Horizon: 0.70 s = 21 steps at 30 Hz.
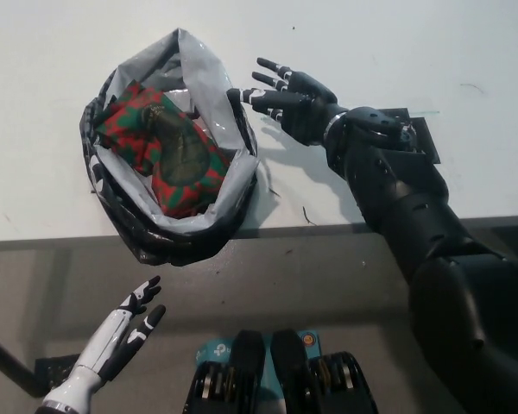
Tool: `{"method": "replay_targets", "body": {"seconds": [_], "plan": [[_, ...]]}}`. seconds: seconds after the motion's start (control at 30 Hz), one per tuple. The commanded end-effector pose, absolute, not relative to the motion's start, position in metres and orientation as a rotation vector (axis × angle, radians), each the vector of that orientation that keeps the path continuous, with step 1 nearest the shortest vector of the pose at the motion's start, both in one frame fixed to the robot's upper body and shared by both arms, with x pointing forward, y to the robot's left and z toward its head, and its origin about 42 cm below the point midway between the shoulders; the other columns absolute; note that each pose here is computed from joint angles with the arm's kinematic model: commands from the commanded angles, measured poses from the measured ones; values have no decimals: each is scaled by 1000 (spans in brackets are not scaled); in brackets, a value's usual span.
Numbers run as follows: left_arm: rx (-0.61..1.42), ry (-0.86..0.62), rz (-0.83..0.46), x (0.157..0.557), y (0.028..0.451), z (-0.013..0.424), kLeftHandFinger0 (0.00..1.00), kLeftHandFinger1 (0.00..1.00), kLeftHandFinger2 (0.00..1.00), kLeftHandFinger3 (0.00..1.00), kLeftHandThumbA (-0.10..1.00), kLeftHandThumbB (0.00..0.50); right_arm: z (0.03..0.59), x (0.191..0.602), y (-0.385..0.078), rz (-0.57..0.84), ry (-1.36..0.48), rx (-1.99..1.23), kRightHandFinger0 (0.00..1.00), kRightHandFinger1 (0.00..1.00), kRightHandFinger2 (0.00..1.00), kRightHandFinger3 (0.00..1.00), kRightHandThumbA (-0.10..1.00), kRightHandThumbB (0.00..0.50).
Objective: The robot uses its right hand to pick up a bag of coffee beans and puts it in the black plastic bag, then the robot grabs the top of the bag and lifts it.
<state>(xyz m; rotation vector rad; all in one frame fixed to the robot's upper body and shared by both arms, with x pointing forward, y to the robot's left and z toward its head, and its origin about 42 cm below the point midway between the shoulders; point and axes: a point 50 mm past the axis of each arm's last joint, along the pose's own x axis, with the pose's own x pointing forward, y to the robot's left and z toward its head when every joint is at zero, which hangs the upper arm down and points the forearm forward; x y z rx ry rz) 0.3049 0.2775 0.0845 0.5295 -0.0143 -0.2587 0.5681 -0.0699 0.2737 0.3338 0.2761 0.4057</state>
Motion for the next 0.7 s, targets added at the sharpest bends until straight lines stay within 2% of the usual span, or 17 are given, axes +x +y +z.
{"method": "replay_targets", "body": {"seconds": [0.0,0.1,0.17,0.33,0.53,0.63,0.67], "plan": [[535,-65,-268,309,277,94,1000,1000,1000,1000,1000,224,313,575,-63,468,172,496,1000,1000,1000,1000,1000,443],[538,-65,-265,310,277,95,1000,1000,1000,1000,1000,225,316,575,-61,485,155,553,1000,1000,1000,1000,1000,472],[541,-62,-261,310,278,95,1000,1000,1000,1000,1000,226,319,575,-59,483,138,462,1000,1000,1000,1000,1000,453],[536,-68,-270,311,276,95,1000,1000,1000,1000,1000,199,320,575,-59,486,134,382,1000,1000,1000,1000,1000,458],[542,-68,-266,314,276,98,1000,1000,1000,1000,1000,205,317,575,-60,482,136,359,1000,1000,1000,1000,1000,465],[545,-70,-267,314,276,99,1000,1000,1000,1000,1000,208,321,576,-63,477,126,383,1000,1000,1000,1000,1000,459],[544,-77,-264,315,276,98,1000,1000,1000,1000,1000,212,326,577,-63,478,118,393,1000,1000,1000,1000,1000,440]]}}
